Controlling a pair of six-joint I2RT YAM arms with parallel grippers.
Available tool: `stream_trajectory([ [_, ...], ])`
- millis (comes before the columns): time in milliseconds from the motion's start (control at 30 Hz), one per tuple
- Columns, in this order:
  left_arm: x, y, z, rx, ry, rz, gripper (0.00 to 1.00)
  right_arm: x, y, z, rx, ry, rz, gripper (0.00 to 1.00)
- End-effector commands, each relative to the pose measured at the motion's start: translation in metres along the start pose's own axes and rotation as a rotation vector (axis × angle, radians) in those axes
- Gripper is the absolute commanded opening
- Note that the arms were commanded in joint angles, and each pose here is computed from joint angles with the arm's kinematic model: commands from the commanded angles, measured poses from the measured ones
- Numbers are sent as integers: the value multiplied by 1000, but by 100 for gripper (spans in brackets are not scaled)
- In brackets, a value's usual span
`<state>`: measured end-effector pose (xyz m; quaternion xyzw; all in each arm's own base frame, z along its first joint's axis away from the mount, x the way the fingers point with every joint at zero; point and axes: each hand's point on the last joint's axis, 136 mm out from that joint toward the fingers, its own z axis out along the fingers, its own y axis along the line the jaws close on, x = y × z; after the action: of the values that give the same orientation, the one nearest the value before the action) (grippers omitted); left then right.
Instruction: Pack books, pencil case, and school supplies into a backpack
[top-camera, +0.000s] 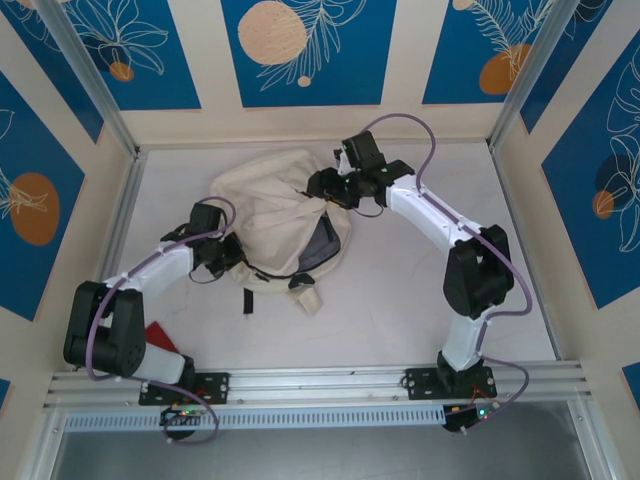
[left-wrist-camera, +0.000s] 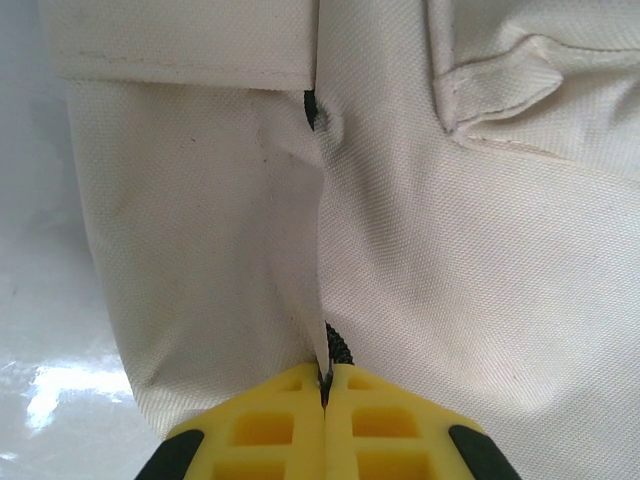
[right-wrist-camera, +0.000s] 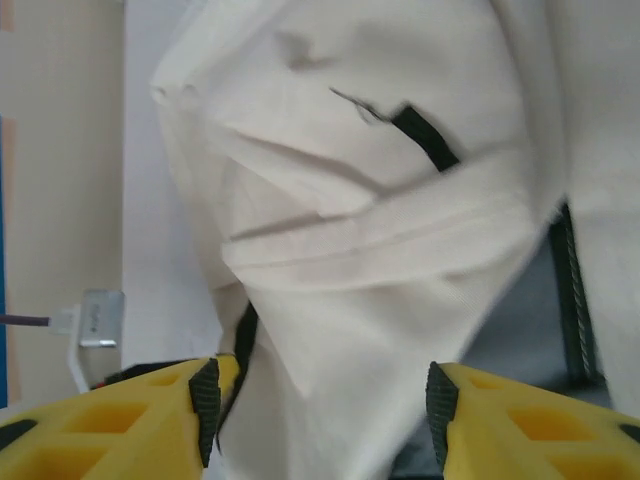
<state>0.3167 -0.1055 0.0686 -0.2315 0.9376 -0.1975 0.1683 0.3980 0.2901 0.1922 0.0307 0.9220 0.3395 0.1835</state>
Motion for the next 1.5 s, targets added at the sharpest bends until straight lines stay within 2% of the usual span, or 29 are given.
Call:
stream_trajectory([
  [0,-12,-5,-1,20,-26,14,0,33,-25,12,52,69,44,59],
  [100,-12,-6,-2,25,-25,16,0,53,-34,22,50,101,84,58],
  [233,-12,-9,-3,38,-21,11,0,68,-33,46,-47,158,124,63],
  [533,-10,-11,-5,51,-18,6,0,53,-18,83,-220,138,96,75],
  [767,-9,-12,-6,59,-14,3,0,60,7,92,-349,227,98,81],
  [833,-9,-12,-6,60,-17,4,0,63,14,83,-396,251,98,77],
  [1033,-8,-11,-3,57,-12,1,0,59,37,35,-540,233,78,58],
  [1167,-8,-11,-1,60,-9,1,0,58,44,7,-576,212,67,49],
  [1333,-7,-13,0,67,-5,2,0,53,43,-12,-564,165,73,38],
  [1467,-4,-12,1,69,5,5,0,46,21,-20,-444,66,84,26],
])
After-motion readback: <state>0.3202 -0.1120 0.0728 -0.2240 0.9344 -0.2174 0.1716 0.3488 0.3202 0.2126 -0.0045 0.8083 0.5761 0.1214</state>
